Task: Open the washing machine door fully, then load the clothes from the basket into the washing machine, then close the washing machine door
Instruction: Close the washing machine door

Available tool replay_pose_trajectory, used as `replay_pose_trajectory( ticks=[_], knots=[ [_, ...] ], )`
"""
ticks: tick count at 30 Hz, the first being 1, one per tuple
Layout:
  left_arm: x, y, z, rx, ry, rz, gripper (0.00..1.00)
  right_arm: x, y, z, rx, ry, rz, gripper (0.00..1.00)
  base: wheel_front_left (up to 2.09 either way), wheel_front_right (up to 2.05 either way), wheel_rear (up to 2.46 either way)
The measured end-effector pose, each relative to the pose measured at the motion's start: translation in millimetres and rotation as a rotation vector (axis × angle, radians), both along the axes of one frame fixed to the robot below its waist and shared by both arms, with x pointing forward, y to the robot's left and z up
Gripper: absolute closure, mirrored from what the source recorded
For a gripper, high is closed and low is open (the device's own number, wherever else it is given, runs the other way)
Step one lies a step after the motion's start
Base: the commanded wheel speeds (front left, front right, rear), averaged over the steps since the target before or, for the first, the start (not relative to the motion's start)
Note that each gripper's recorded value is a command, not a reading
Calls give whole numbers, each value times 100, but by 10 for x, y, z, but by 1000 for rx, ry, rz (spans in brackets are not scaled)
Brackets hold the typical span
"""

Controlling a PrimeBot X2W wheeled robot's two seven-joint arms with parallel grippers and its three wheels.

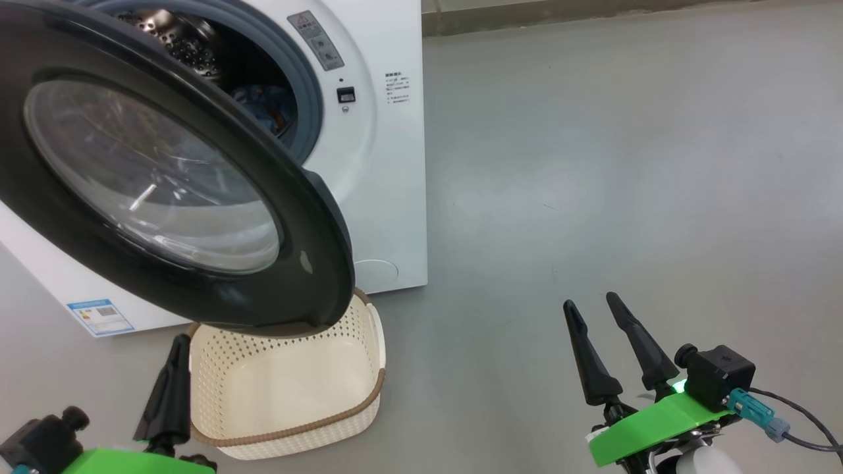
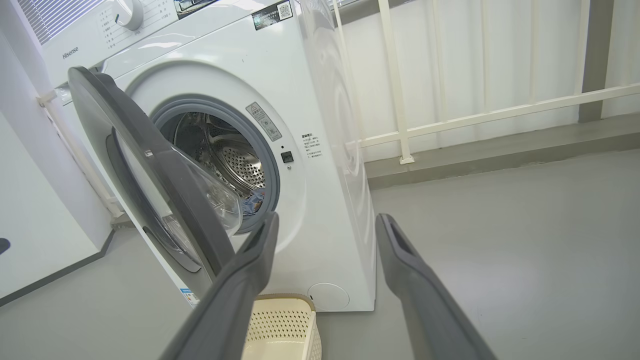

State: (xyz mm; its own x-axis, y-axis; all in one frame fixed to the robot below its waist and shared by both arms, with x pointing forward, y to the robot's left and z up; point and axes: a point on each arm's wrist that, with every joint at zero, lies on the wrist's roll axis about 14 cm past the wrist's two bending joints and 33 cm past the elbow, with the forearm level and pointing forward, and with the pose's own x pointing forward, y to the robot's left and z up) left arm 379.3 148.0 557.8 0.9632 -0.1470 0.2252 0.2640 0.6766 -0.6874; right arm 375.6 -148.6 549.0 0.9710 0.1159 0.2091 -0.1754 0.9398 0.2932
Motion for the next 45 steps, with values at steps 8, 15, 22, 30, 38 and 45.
replay_pose_trajectory(
  ticks=[8, 15, 22, 30, 38, 45],
  knots=[
    [-41, 44, 37, 433, -100, 82, 100, 3, 41, 3, -1, -1, 12, 0, 0, 0, 0],
    [-144, -39, -93, 557, -86, 96, 53, 4, 58, -6, -2, 2, 17, 0, 0, 0, 0],
    [-175, -128, -253, 551, -42, 61, 0, 14, 81, -17, -2, 6, 24, 0, 0, 0, 0],
    [-190, -117, -350, 528, -8, 52, 0, 25, 106, -51, -2, 16, 31, 0, 0, 0, 0],
    [-188, -136, -410, 530, 9, 41, 0, 11, 98, -129, -2, 39, 29, 0, 0, 0, 0],
    [-190, -153, -446, 533, 18, 33, 0, 14, 97, -138, -2, 42, 28, 0, 0, 0, 0]
  ],
)
